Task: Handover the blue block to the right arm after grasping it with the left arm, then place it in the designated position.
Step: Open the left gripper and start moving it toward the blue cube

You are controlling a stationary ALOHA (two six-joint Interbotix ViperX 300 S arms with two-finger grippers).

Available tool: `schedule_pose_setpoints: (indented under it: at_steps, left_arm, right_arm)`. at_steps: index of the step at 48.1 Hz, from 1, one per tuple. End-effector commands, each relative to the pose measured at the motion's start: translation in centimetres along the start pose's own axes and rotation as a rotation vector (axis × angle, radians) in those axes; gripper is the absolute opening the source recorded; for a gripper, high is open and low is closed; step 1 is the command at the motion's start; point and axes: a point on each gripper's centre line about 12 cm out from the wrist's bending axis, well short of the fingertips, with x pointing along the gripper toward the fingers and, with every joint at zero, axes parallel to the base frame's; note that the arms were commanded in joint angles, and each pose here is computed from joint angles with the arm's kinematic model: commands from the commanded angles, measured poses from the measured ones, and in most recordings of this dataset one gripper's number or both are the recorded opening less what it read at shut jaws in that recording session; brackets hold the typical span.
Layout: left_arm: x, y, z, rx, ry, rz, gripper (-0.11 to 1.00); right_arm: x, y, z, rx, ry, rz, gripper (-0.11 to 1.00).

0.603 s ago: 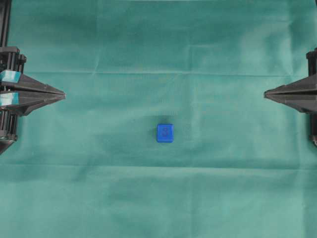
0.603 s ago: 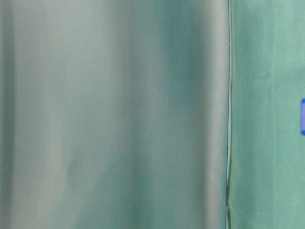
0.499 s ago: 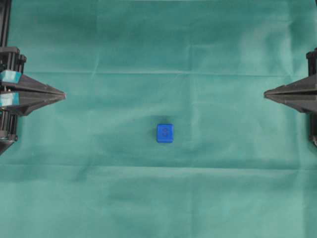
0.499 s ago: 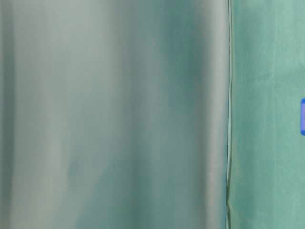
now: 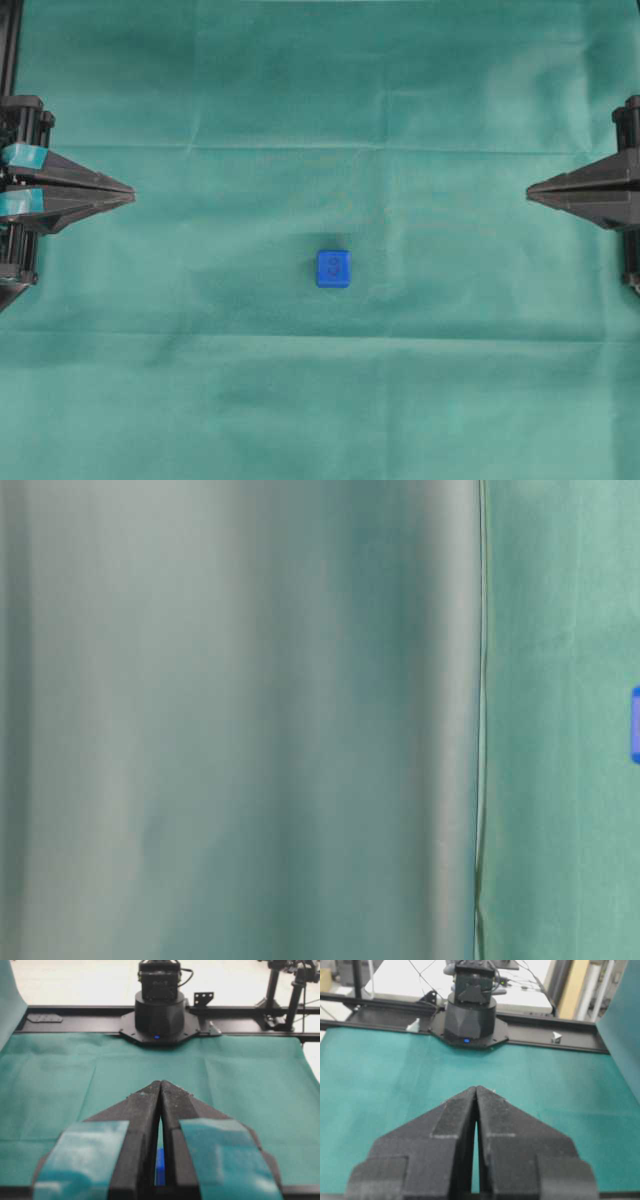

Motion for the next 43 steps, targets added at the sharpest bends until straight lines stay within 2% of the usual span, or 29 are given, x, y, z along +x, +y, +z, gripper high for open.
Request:
schedule_pose_setpoints:
  at_steps: [1, 4, 7, 11, 17, 21, 23, 25, 43]
  left_arm:
    - [0.36, 0.07, 1.03, 0.002, -0.023, 0.003, 0.04]
    - [0.37, 0.09, 1.09, 0.002, -0.025, 0.004, 0.10]
    - [0.39, 0.04, 1.22, -0.001, -0.028, 0.001, 0.21]
    - [0.41, 0.00, 1.34, 0.000, -0.031, 0.000, 0.44]
    - [0.42, 0.00, 1.41, 0.000, -0.032, 0.000, 0.79]
    - [0.42, 0.00, 1.34, 0.000, -0.026, -0.001, 0.96]
    - [0.42, -0.03, 1.26, -0.003, -0.020, -0.002, 0.99]
    - [0.42, 0.00, 1.21, -0.003, -0.015, -0.001, 1.00]
    - [0.51, -0.03, 1.53, -0.005, -0.017, -0.002, 1.00]
  right_arm:
    - [0.25, -0.02, 1.07, 0.009, -0.026, -0.003, 0.00]
    - [0.25, -0.02, 1.09, 0.011, -0.028, -0.002, 0.00]
    - [0.25, -0.02, 1.09, 0.012, -0.028, -0.002, 0.05]
    - [0.22, -0.02, 1.10, 0.017, -0.028, -0.002, 0.25]
    - [0.25, -0.01, 1.04, 0.014, -0.023, -0.002, 0.62]
    - [0.34, -0.05, 0.99, 0.012, -0.019, -0.004, 0.84]
    - [0.38, -0.10, 1.10, 0.012, -0.022, -0.007, 0.91]
    - [0.38, -0.10, 1.09, 0.012, -0.020, -0.007, 0.93]
    - [0.39, -0.13, 1.15, 0.012, -0.022, -0.008, 0.93]
